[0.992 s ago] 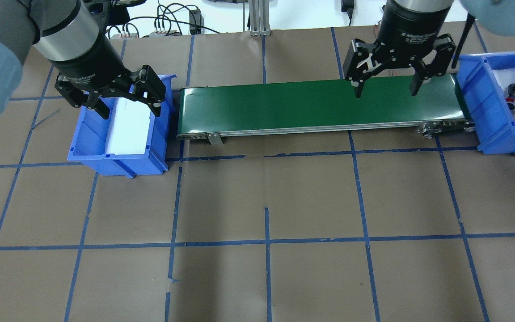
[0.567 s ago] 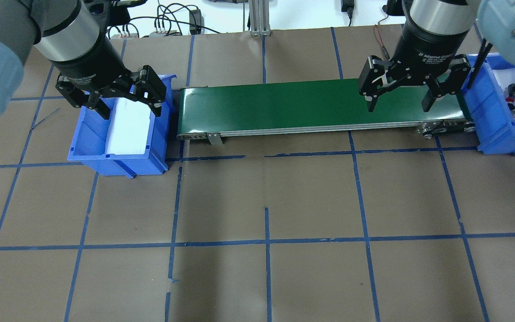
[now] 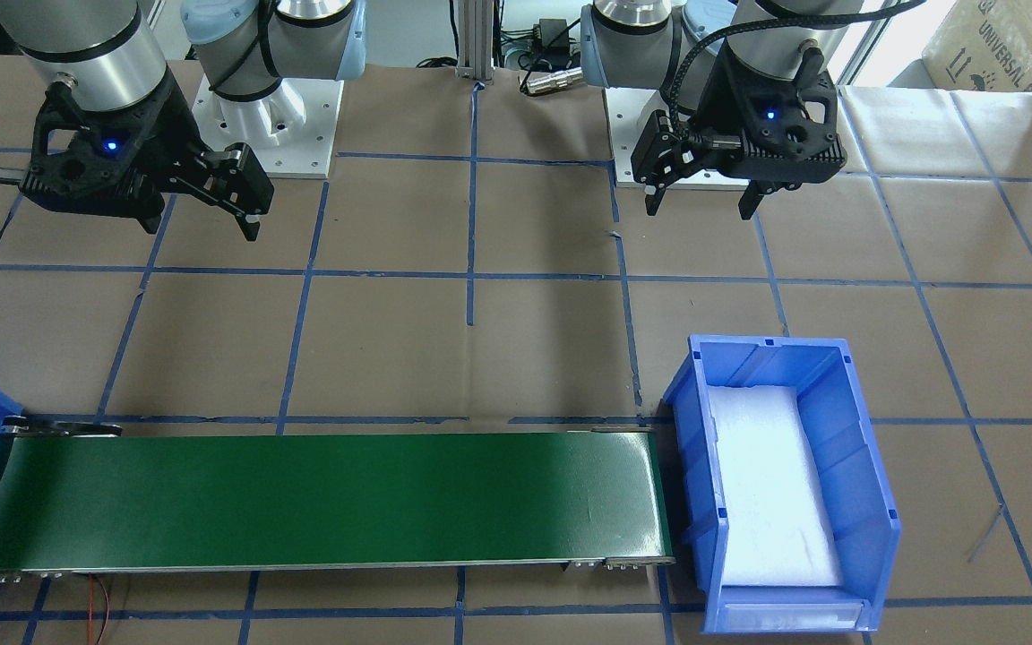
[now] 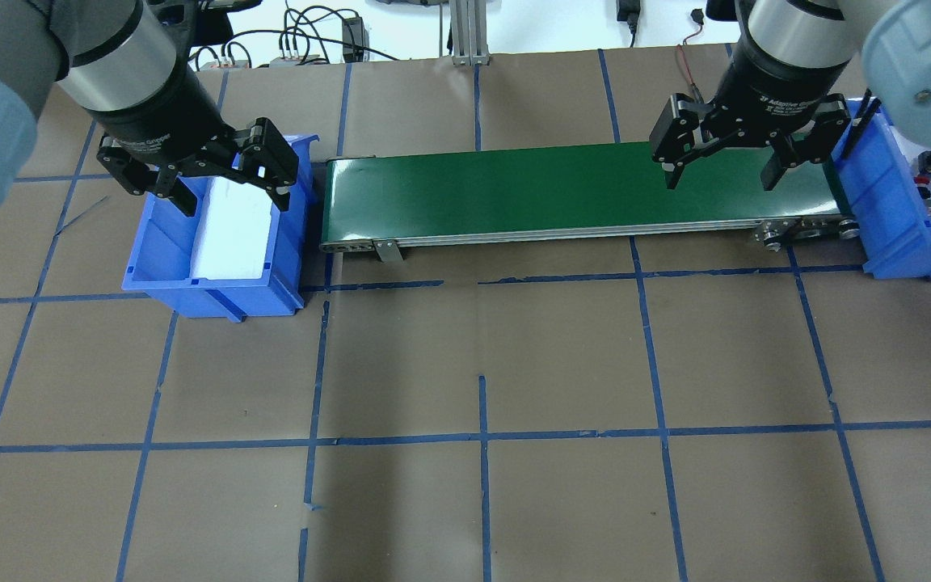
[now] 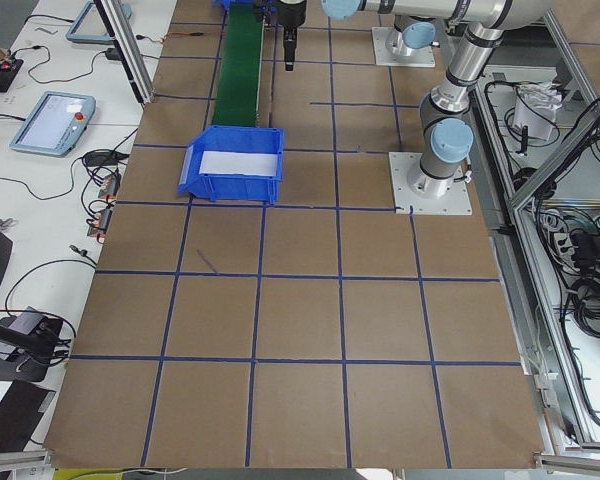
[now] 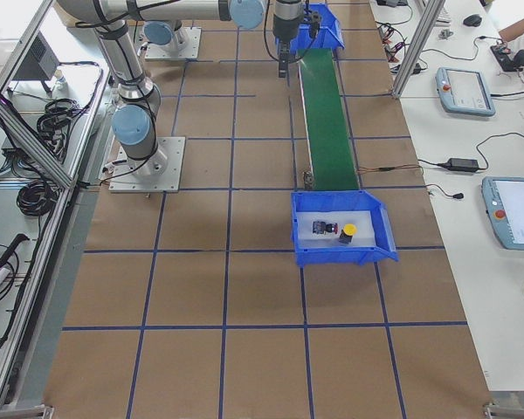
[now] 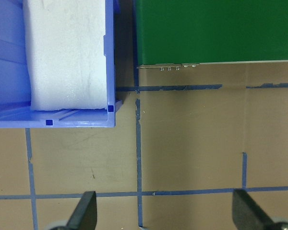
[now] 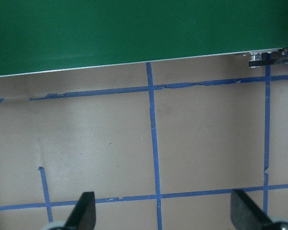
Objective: Transport two buttons from left to right
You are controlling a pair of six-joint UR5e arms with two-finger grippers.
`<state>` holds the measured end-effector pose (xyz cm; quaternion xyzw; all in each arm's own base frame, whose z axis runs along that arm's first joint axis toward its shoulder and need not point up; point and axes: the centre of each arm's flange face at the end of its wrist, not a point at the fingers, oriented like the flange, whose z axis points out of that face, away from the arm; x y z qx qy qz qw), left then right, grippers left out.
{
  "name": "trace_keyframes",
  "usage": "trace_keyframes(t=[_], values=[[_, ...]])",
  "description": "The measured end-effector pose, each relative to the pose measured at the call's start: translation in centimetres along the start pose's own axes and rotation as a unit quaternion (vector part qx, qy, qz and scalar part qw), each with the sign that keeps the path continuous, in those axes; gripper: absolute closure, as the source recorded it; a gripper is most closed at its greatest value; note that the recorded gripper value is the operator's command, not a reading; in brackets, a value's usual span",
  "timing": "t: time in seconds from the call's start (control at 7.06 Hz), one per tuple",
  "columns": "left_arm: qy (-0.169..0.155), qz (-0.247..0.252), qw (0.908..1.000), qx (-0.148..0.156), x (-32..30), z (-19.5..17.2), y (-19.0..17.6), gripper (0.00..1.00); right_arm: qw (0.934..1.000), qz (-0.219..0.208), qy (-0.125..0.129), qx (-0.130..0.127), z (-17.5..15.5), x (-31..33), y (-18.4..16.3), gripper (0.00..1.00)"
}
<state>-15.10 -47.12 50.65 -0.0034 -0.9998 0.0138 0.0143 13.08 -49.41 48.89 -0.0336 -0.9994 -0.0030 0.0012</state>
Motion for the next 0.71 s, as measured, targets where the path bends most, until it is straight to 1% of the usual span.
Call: trace_keyframes(t=[0.71], values=[[0.0, 0.002, 1.0, -0.001, 0.14, 0.07, 0.34, 0.0, 1.0, -0.003, -0.001, 0.006, -0.44, -0.28, 0.41, 0.0]])
